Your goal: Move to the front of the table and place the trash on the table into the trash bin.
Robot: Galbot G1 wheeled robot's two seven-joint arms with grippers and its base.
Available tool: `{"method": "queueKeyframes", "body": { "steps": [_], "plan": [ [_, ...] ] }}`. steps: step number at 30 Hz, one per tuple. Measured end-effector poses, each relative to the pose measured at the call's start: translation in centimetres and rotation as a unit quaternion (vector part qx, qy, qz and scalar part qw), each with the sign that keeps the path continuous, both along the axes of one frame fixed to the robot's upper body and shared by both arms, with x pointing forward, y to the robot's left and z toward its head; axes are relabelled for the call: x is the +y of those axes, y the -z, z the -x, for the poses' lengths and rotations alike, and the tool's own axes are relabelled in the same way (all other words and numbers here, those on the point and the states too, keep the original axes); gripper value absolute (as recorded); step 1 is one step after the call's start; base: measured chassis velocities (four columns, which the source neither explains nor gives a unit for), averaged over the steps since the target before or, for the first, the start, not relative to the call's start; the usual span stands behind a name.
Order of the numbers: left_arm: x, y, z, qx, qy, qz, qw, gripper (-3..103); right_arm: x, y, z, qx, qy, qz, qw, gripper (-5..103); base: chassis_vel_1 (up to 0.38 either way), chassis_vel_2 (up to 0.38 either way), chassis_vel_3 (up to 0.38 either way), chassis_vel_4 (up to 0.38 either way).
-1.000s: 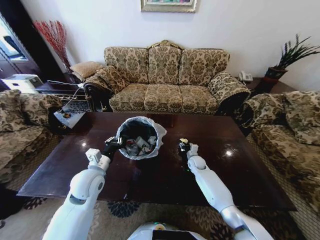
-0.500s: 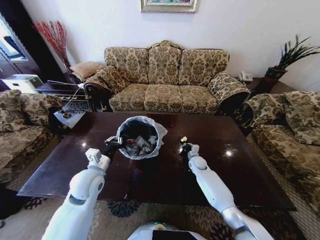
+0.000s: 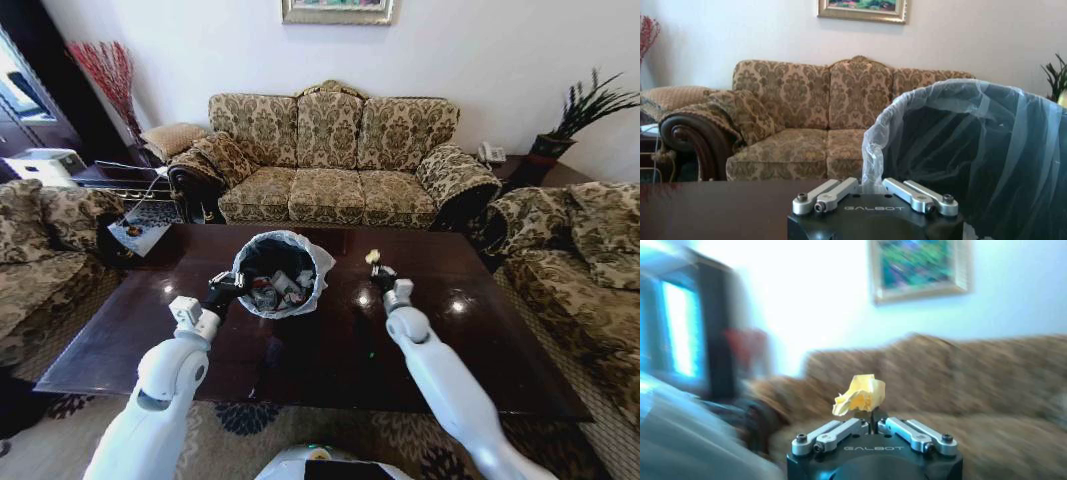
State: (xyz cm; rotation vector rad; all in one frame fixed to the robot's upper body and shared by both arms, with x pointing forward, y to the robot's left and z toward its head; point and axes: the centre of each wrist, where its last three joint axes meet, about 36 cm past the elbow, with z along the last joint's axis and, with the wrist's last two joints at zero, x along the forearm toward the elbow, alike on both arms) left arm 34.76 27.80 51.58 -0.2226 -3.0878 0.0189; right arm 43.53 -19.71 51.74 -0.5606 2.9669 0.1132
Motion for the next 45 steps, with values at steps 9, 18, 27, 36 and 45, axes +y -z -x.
{"method": "queueKeyframes", "body": {
  "steps": [9, 18, 27, 36, 45],
  "plan": [
    [-0.1, -0.6, 0.1, 0.001, 0.005, -0.009, 0.9999, 1, 3.3, -9.3, 6.0, -0.042, -0.195, -0.030, 0.979, 0, 0.000, 0.000, 0.000, 0.000],
    [-0.3, -0.9, 0.1, -0.002, 0.008, -0.008, 0.9999, 1, 4.3, -7.7, 6.3, 0.009, -0.258, 0.035, 0.965, 0, 0.000, 0.000, 0.000, 0.000],
    [-0.3, -0.6, -0.1, 0.001, 0.007, -0.006, 1.0000, 1, 5.0, -6.1, 5.7, 0.022, -0.263, 0.054, 0.963, 32, 0.000, 0.000, 0.000, 0.000],
    [-0.2, -0.6, -0.2, 0.001, 0.006, -0.006, 1.0000, 1, 5.3, -5.7, 5.1, 0.023, -0.262, 0.057, 0.963, 64, 0.000, 0.000, 0.000, 0.000],
    [-0.2, -0.6, -0.2, 0.001, 0.007, -0.006, 1.0000, 1, 5.3, -5.3, 4.8, 0.017, -0.256, 0.064, 0.964, 96, 0.000, 0.000, 0.000, 0.000]
  ]
}}
